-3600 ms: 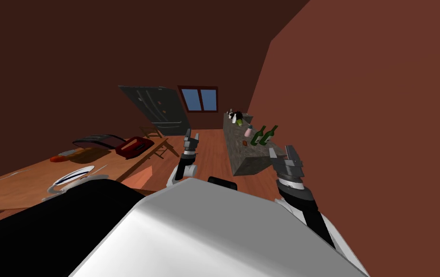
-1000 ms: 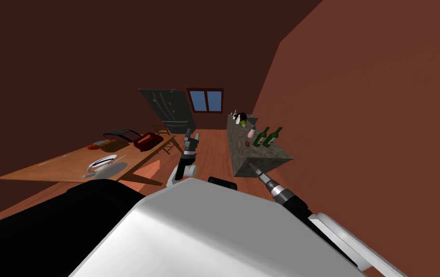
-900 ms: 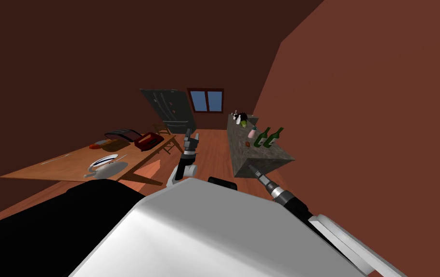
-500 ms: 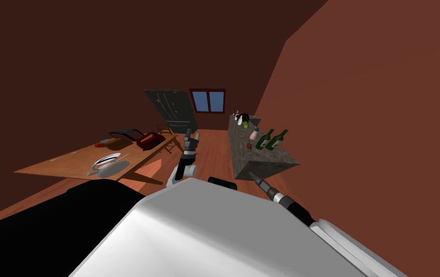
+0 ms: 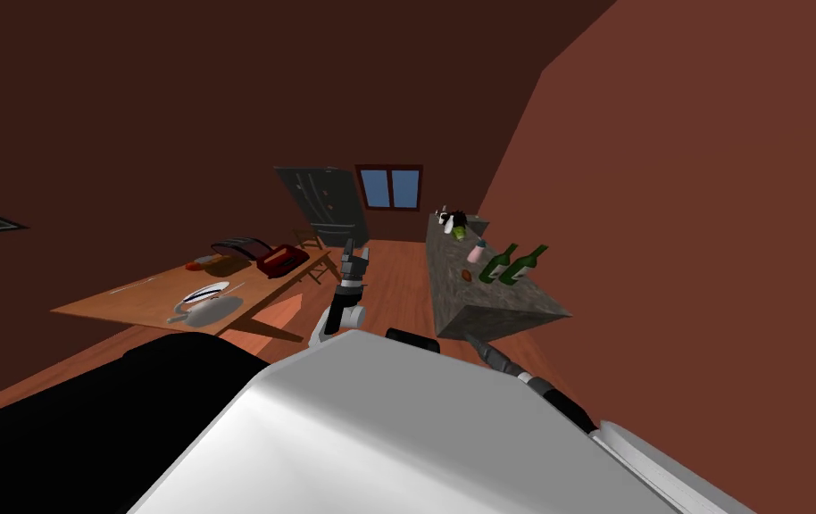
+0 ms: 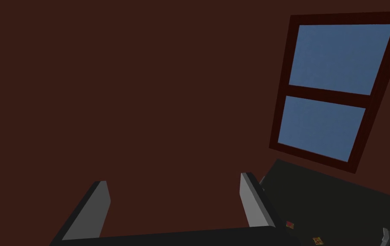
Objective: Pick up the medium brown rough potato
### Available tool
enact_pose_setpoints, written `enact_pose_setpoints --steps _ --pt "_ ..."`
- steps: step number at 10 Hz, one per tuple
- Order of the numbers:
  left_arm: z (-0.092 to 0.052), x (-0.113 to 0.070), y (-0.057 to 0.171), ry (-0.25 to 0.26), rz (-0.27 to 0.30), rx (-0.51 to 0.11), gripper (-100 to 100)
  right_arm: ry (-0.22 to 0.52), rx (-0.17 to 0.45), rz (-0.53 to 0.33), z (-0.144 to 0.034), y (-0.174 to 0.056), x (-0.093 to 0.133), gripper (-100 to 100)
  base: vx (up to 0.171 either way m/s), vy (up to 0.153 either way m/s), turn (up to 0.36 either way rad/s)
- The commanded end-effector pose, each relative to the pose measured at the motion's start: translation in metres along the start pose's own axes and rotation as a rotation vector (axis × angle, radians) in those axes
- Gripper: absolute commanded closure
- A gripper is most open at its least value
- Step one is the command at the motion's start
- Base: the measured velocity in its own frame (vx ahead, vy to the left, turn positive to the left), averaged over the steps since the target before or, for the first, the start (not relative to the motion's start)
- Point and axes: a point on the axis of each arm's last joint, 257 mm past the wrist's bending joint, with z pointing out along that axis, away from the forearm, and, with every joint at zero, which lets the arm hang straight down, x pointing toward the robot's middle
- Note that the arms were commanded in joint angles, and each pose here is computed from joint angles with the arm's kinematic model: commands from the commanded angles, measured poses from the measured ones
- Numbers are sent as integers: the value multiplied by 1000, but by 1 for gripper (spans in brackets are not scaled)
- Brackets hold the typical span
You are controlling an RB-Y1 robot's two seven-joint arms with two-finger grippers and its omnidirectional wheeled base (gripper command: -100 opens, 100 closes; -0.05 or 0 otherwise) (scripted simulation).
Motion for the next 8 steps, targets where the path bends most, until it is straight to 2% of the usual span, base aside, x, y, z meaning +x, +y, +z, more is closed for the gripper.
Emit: enact_pose_setpoints --steps 1,2,3,4,5,6,7,8 --pt "0 0 0 0 0 0 0 32 51 -28 -2 -16 12 -100 93 -9 64" --pt "0 0 0 0 0 0 0 68 91 -62 -8 -28 25 -100 118 12 125" --pt "0 0 0 0 0 0 0 74 118 -75 -10 -36 26 -100 105 0 60" --pt "0 0 0 0 0 0 0 115 174 -110 -20 -53 40 -100 122 -8 137" --pt "0 0 0 0 0 0 0 117 183 -120 -21 -56 39 -100 109 -11 56" --pt "0 0 0 0 0 0 0 153 219 -151 -30 -67 52 -100 137 2 121" --pt "0 0 0 0 0 0 0 153 241 -168 -32 -74 49 -100 116 7 55" --pt "0 0 0 0 0 0 0 187 275 -202 -42 -85 59 -100 134 28 115"
